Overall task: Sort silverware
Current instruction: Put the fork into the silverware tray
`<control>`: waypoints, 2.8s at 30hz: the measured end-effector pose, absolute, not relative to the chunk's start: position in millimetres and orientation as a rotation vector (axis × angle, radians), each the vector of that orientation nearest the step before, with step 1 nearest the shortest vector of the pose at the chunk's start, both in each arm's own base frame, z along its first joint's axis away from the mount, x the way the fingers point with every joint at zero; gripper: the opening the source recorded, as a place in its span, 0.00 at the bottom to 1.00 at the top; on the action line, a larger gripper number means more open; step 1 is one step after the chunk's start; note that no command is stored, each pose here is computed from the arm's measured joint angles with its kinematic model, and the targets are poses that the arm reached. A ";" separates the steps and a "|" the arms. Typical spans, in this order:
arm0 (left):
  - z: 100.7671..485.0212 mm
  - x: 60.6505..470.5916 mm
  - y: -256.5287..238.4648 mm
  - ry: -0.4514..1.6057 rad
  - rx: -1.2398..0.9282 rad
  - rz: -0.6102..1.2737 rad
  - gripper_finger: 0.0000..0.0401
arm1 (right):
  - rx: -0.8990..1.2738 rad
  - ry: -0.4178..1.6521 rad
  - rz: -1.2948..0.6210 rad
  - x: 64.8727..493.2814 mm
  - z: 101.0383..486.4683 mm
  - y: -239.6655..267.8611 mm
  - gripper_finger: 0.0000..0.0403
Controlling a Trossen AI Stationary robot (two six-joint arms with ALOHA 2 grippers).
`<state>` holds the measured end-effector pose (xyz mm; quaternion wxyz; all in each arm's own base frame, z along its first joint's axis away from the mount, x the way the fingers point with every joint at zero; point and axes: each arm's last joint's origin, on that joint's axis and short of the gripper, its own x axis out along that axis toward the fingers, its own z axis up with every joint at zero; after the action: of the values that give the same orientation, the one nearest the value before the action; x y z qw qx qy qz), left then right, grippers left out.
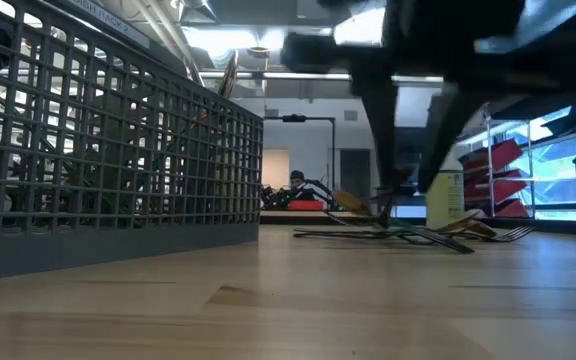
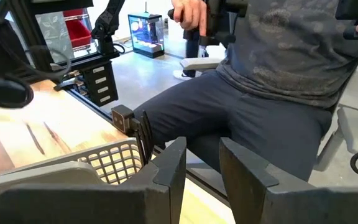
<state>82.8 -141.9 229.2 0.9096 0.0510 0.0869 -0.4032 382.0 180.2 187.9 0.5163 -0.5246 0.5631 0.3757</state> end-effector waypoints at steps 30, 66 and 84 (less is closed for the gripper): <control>232.6 81.6 -139.7 0.160 0.088 -0.833 0.20 | -0.692 0.881 0.554 386.9 387.0 129.8 0.21; 262.6 74.6 -118.0 -0.023 0.110 -0.696 0.20 | -0.360 0.193 0.660 482.2 362.6 179.0 0.21; 258.7 75.9 -116.1 0.010 0.142 -0.619 0.20 | -0.051 0.283 0.506 505.1 330.1 183.6 0.21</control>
<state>75.9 -116.1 258.7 0.9499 0.0699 0.0050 -0.3045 505.1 183.6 330.1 0.9579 -0.0249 0.1397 0.2496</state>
